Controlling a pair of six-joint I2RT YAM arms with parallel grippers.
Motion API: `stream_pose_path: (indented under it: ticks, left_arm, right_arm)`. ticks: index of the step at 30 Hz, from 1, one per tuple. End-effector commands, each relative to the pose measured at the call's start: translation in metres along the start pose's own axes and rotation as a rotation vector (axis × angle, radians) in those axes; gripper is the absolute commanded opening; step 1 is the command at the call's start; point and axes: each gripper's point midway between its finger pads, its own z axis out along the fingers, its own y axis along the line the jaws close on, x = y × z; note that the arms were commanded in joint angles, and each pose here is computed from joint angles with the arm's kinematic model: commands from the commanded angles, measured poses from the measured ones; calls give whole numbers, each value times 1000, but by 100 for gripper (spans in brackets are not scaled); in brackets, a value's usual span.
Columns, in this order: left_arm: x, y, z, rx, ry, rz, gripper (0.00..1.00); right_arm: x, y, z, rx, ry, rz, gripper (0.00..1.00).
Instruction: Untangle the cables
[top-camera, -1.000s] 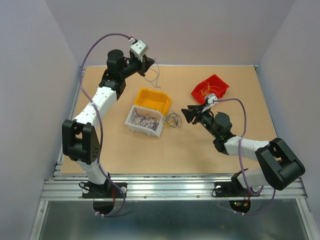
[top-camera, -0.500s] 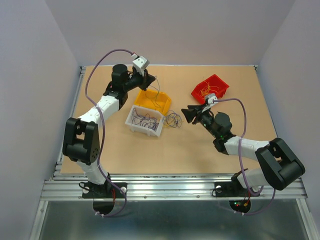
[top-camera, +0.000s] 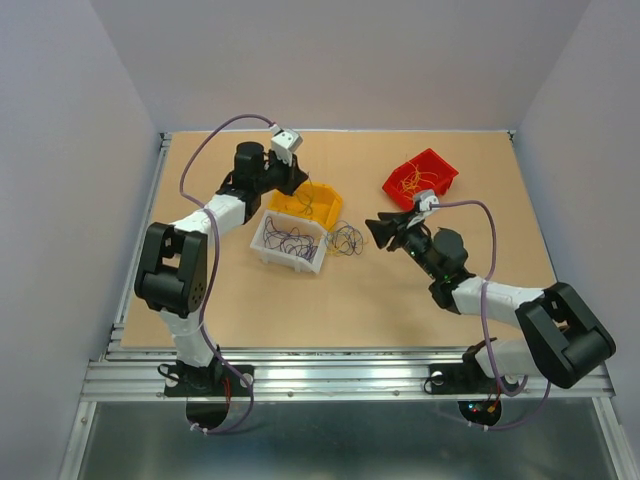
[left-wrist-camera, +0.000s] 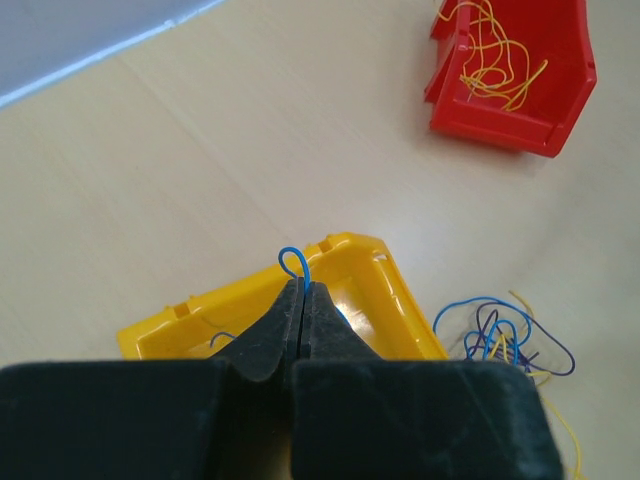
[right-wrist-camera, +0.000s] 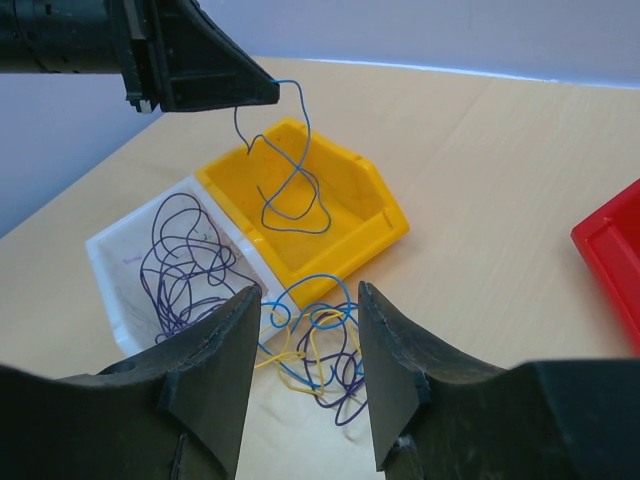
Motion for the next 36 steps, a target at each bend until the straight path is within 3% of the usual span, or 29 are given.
stream_pose_path:
  ticks: [1,5,9,13,18,19,21,26,30,36]
  left_arm:
    - [3,-1,0,5,63,41,1]
    - [37,-8,0,92,205,103,0]
    - [57,-1,-7,59,294,169,0]
    - [61,6,-8,25,313,197,14]
    - [46,8,-14,-9,269,234,28]
    - [37,6,-18,-13,243,253,32]
    - [28,3,-23,-14,219,270,48]
    - [11,-13,-40,-2,138,315,63]
    - [0,-23,-48,6,80,339,82]
    - [-9,-31,-58,5,19,377,82]
  right_arm:
    - [-19,3,-5,-1,-81,-24,49]
    - [-20,2,-7,3,-83,-33,49]
    - [-20,2,-7,5,-85,-36,49]
    - [-18,4,-6,-10,-78,-27,49]
    - [-6,22,14,-121,30,-40,52]
    - [18,19,18,-126,123,-34,53]
    - [24,29,26,-192,164,-36,55]
    - [52,23,37,-183,282,-17,61]
    - [69,11,44,-132,345,-15,63]
    - [85,3,62,-108,380,-2,63]
